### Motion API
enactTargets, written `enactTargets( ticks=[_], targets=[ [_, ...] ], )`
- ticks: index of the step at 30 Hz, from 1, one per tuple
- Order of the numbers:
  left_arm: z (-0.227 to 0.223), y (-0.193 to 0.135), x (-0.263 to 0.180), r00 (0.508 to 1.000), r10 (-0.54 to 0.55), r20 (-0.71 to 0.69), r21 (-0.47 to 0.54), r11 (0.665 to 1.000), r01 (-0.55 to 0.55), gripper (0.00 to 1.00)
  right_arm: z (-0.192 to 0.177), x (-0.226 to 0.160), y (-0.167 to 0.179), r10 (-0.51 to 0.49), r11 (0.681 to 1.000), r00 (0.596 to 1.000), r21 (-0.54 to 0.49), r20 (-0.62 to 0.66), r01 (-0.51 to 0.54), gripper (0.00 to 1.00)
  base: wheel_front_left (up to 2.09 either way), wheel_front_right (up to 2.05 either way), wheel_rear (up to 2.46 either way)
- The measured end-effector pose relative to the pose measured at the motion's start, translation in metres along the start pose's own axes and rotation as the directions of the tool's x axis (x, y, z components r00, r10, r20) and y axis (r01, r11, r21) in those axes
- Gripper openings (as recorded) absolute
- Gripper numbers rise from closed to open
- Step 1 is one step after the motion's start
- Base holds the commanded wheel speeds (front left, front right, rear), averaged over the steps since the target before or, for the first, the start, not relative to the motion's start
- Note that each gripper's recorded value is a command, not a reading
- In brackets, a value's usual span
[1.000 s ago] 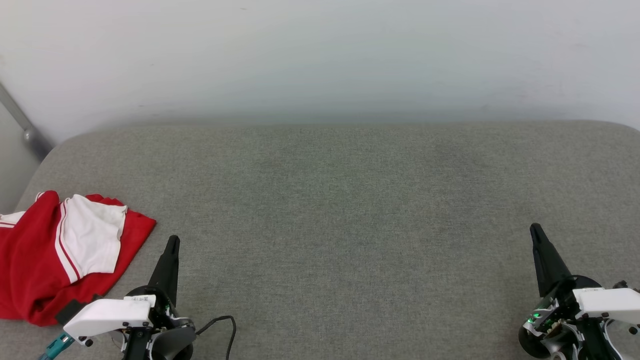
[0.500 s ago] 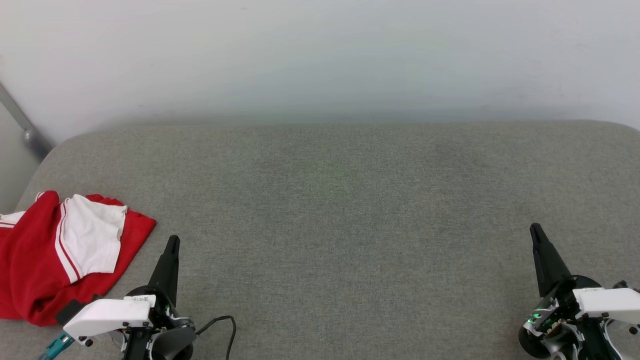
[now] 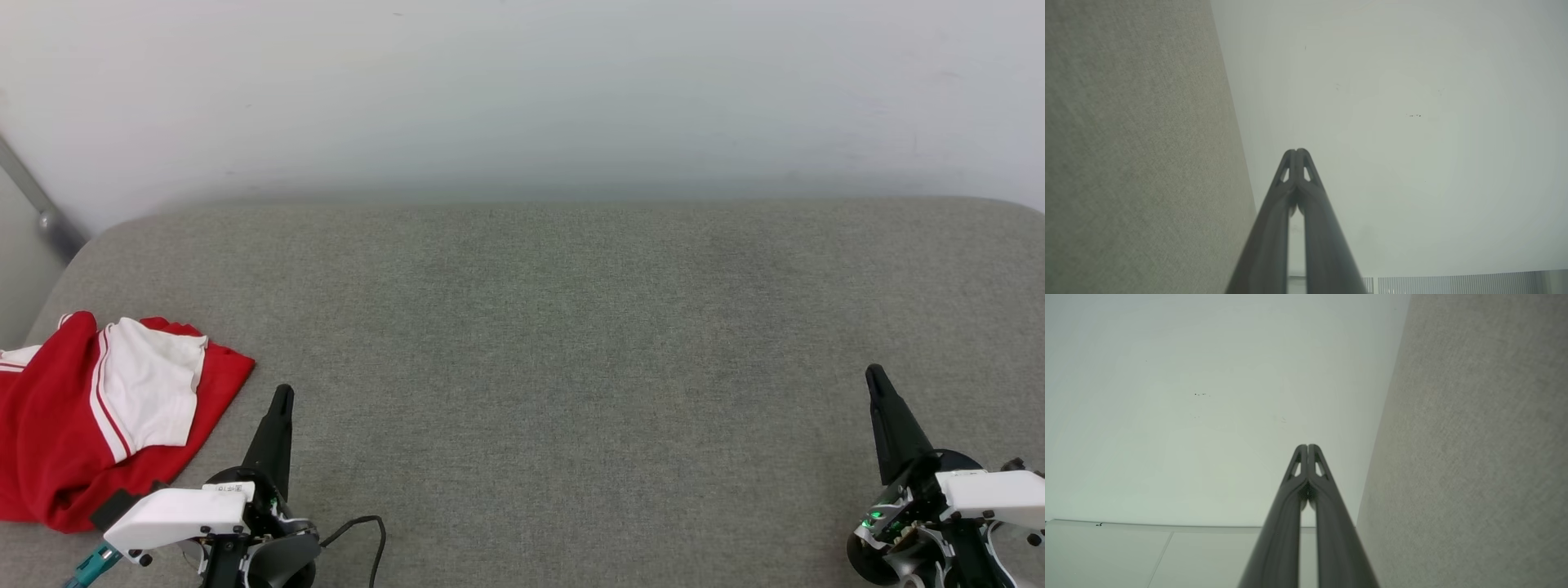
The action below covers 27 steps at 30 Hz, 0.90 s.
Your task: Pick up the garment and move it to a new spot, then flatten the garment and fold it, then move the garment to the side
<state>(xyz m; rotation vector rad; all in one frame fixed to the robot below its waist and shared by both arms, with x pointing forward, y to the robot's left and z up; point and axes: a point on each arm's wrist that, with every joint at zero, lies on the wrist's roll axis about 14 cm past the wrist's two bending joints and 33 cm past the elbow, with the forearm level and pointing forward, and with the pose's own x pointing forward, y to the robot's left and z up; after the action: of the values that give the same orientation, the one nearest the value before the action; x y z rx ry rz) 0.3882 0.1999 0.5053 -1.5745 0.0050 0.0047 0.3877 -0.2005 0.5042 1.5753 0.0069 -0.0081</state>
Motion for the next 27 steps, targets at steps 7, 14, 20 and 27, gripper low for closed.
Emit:
enactTargets(
  ticks=[7,14,20,27],
  targets=[
    [0.000,0.000,0.000,1.000,0.000,0.000,0.000,1.000,0.000,0.00,0.000,0.000,0.000,0.000,1.000,1.000,0.000,0.000,0.000,0.00,0.00,0.00,0.00],
    [-0.004,0.019,-0.008,0.998,0.056,-0.005,-0.005,0.998,-0.056,1.00,0.000,-0.009,-0.019,-0.055,0.998,0.998,0.002,0.005,0.055,1.00,0.00,0.00,0.00],
    [-0.012,0.009,-0.005,1.000,0.025,-0.011,0.001,1.000,-0.025,1.00,-0.004,-0.007,-0.011,-0.032,0.999,0.999,-0.023,0.008,0.032,1.00,0.00,0.00,0.00],
    [-0.020,-0.005,-0.001,1.000,-0.019,-0.018,0.047,0.999,0.019,1.00,-0.007,-0.005,-0.004,-0.011,0.996,1.000,-0.090,0.012,0.012,1.00,0.00,0.00,0.00]
  ],
)
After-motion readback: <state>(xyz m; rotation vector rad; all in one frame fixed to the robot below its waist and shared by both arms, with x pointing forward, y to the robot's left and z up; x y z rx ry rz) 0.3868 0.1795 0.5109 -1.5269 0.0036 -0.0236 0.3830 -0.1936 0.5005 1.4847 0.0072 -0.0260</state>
